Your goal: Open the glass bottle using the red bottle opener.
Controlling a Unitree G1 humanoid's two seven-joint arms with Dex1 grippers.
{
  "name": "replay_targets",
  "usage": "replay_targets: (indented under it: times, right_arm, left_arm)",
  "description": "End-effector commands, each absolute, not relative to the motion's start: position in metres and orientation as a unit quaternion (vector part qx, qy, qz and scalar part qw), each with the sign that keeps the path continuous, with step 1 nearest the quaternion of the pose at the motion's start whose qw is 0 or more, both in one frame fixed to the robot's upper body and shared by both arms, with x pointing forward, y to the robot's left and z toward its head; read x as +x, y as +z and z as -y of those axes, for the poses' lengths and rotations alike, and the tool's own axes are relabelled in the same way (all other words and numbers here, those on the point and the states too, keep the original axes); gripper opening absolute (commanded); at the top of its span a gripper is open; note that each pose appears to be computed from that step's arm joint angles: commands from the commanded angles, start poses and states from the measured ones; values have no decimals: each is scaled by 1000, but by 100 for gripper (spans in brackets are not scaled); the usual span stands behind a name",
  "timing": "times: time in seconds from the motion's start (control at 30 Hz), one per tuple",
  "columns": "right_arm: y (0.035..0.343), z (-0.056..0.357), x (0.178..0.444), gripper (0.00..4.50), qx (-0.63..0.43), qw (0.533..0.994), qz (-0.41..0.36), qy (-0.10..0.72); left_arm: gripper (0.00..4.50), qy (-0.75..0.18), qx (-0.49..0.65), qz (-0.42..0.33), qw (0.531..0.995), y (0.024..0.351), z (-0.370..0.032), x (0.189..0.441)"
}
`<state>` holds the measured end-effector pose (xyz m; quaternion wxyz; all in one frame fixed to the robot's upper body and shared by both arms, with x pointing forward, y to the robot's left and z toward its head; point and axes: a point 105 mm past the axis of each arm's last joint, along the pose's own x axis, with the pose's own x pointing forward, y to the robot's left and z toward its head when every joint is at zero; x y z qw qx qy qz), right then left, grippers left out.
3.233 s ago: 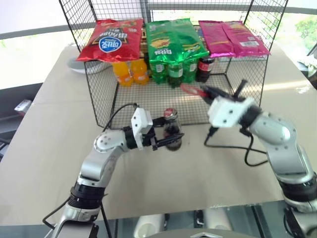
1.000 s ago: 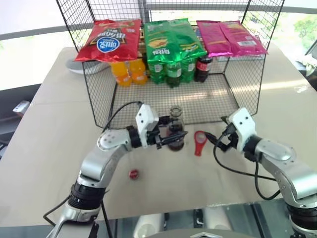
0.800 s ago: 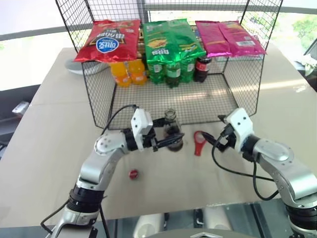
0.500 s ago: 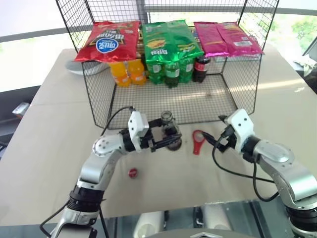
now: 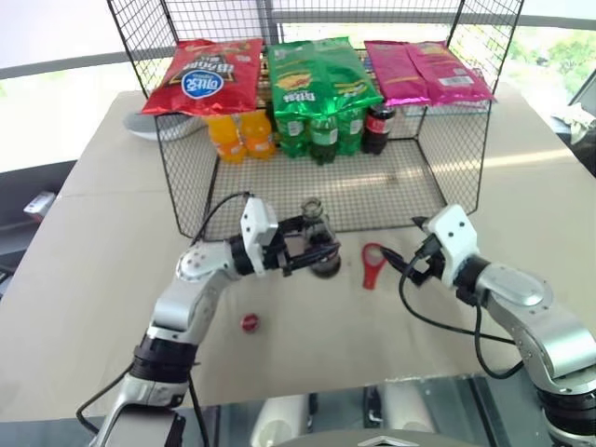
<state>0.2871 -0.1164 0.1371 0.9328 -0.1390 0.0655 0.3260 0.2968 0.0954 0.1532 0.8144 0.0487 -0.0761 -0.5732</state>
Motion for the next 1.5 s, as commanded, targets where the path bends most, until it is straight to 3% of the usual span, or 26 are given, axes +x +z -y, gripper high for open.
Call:
replay_targets:
  times: [0.03, 0.63, 0.7, 0.73, 0.77, 0.8, 1.33, 1.5]
  right_arm:
    - [146, 115, 288, 449, -145, 933, -44, 325]
    - [144, 115, 286, 449, -145, 934, -45, 325]
    - [145, 115, 287, 450, -145, 934, -44, 324]
    - [145, 115, 287, 450, -145, 934, -44, 325]
    - [145, 114, 287, 450, -144, 934, -43, 325]
    - [146, 114, 287, 450, -144, 933, -41, 326]
    - [155, 108, 289, 450, -142, 926, -8, 350]
    - [151, 120, 274, 450, -129, 908, -8, 398]
  left_arm:
    - [237, -559, 74, 97, 820, 171, -102, 301]
    - [237, -583, 81, 47, 807, 156, -97, 289]
    - [337, -582, 82, 46, 808, 156, -99, 288]
    - [357, -582, 82, 46, 807, 156, -99, 288]
    - [420, -581, 82, 49, 809, 157, -100, 287]
    - [441, -579, 81, 51, 810, 158, -100, 287]
    - [441, -573, 61, 59, 815, 170, -123, 266]
    - [441, -495, 64, 51, 865, 158, -161, 258]
